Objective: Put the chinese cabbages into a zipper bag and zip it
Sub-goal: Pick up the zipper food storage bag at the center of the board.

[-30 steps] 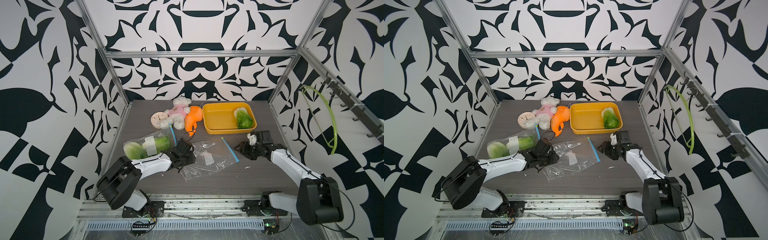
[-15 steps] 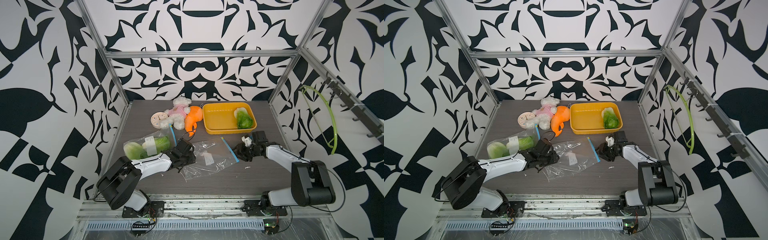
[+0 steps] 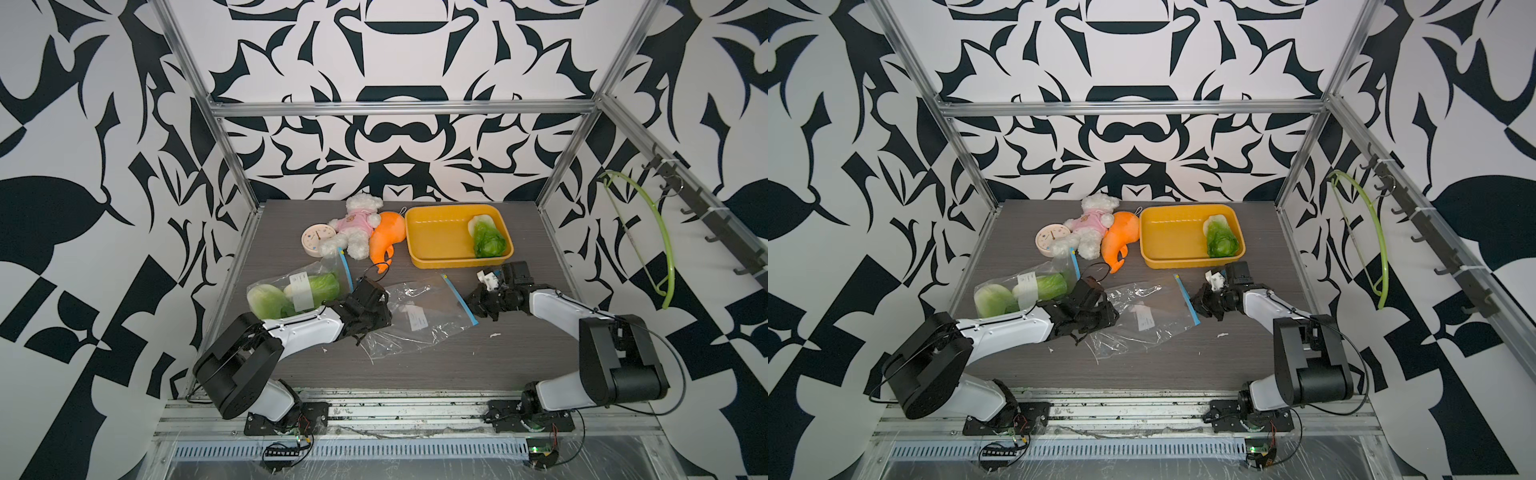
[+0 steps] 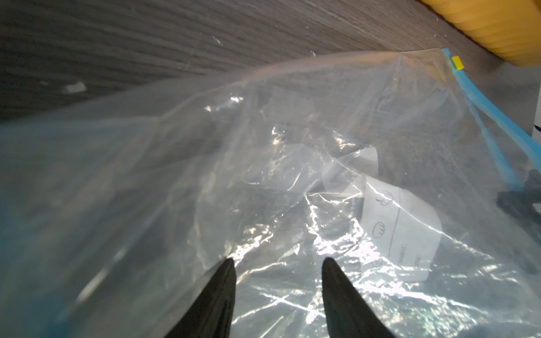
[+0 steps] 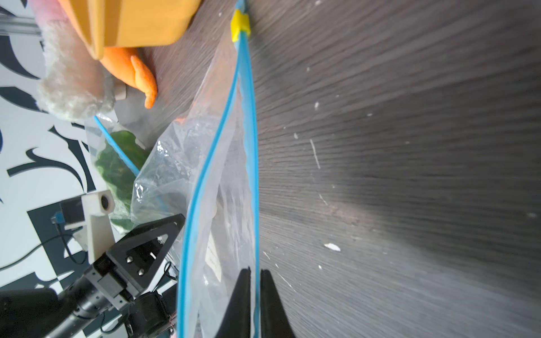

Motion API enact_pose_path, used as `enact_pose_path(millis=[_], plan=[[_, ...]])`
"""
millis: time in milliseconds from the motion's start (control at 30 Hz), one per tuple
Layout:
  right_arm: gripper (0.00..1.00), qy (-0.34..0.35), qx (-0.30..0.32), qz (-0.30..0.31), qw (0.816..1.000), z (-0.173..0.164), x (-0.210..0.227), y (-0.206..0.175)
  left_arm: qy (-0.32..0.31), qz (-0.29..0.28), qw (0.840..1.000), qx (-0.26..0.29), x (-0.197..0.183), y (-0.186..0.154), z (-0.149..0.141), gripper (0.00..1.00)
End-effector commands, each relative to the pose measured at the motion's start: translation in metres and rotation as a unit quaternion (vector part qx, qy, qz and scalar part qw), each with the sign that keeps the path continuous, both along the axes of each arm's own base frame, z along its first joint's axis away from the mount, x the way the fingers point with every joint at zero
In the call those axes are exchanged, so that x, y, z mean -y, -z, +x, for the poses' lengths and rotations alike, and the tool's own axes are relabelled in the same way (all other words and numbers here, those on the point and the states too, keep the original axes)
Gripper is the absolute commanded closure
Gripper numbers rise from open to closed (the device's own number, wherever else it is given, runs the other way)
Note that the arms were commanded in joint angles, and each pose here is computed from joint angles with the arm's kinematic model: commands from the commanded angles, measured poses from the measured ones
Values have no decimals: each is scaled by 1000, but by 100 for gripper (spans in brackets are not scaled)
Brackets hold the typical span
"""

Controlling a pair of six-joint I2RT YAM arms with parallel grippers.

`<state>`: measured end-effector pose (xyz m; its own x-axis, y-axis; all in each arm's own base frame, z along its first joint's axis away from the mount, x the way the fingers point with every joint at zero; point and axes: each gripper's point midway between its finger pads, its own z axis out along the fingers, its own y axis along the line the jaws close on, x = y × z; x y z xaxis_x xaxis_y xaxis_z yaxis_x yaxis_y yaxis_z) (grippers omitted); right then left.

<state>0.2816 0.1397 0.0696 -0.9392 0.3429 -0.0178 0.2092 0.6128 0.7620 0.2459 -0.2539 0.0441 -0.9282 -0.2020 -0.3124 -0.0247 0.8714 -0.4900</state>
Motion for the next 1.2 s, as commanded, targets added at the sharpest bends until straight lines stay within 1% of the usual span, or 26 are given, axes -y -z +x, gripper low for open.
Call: enact_pose_path(millis=[0,67,267,367,467,567,667,800,900,1033,1167], plan=[[98,-9,25,14,1000,-1,-5,-16,-3,14,1000,-7,-9,6,-6,48],[100,-10,30,17,999,-2,-6,-20,-3,11,1000,-5,-9,3,-6,48],[100,-9,40,19,999,-11,-6,-36,-4,1,1000,5,-10,-9,-6,46],[100,-6,55,11,998,-18,-4,-50,-2,-11,1000,11,-8,-22,-6,44],[100,2,80,1,997,-25,1,-70,-2,-22,999,25,-8,-43,-6,41],[100,14,110,-1,994,-29,3,-95,-9,-30,998,57,-15,-76,-4,39],[100,21,146,-14,989,-31,8,-128,-13,-31,995,94,-21,-115,0,37],[100,41,210,-36,976,-29,17,-181,-13,-49,990,130,-21,-163,4,34],[100,47,243,-49,968,-27,17,-215,-15,-52,986,155,-22,-196,8,33],[100,47,296,-101,949,-21,12,-256,-8,-67,981,184,-13,-241,16,31],[100,34,333,-138,932,-12,-5,-279,11,-95,974,207,11,-278,14,30]])
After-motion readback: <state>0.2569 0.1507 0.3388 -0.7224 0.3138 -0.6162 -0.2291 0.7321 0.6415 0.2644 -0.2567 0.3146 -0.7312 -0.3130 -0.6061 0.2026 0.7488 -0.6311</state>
